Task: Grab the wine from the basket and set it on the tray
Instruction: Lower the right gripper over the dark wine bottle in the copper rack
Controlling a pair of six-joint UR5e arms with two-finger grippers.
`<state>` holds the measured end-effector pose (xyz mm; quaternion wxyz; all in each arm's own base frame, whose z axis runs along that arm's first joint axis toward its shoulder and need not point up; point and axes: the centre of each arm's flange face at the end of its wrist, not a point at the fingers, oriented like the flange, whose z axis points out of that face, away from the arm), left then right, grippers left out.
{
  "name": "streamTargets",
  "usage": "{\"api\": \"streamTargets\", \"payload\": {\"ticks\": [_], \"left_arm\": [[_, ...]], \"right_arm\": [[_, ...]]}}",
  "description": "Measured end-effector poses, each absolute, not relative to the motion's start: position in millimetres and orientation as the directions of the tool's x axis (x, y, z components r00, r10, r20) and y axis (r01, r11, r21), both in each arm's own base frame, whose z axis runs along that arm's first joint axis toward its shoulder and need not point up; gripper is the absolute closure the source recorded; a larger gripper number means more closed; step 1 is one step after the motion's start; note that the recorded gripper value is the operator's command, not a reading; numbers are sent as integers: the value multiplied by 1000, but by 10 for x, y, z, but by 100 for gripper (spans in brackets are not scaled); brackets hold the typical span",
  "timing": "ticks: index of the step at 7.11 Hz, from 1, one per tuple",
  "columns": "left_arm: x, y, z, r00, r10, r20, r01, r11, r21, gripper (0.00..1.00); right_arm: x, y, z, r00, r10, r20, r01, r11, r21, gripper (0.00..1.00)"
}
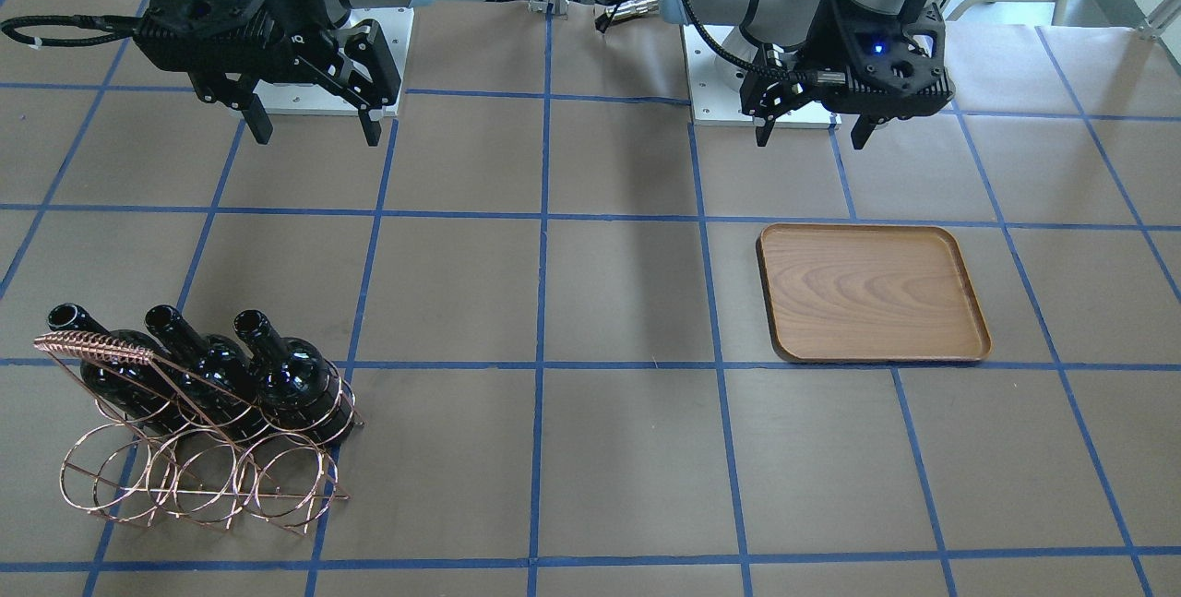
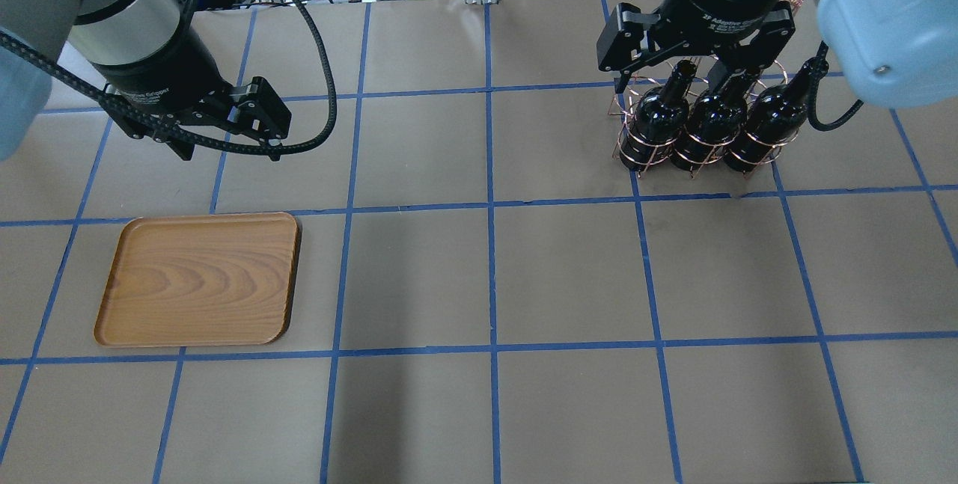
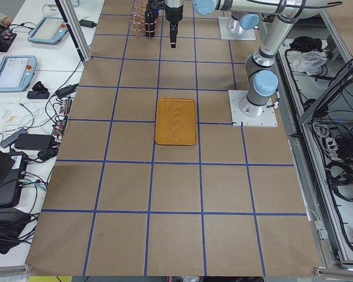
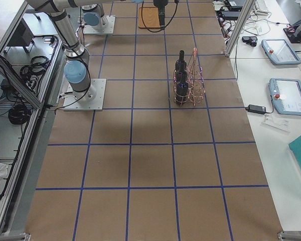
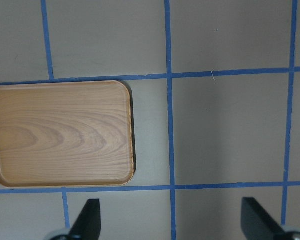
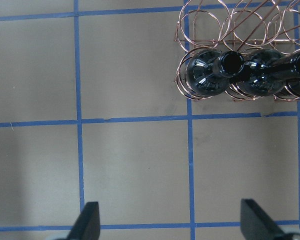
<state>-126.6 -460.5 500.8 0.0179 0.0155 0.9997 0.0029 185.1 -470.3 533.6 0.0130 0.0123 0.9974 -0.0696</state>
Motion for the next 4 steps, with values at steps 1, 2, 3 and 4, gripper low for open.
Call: {"api": "streamTargets", "payload": {"ticks": [1,2,3,4], "left_arm": [[-1263,-4607,5007,-999,31,-36,31,1000,6,0],[-1257,-4607,5009,-999,31,-38,30,1000,6,0],[-1255,-4606,5010,-999,31,-39,31,1000,6,0],[-1255,-4605,5011,-999,31,-39,31,1000,6,0]], "right_arm": [[1848,-4699,5333,-999,23,-25,26,990,-136,0],[1842,-4698,5331,-999,24,-22,26,991,-134,0],[1836,-4697,5328,-1000,24,-18,26,991,-132,0],[1832,-4690,5319,-1000,25,-13,26,992,-124,0]]}}
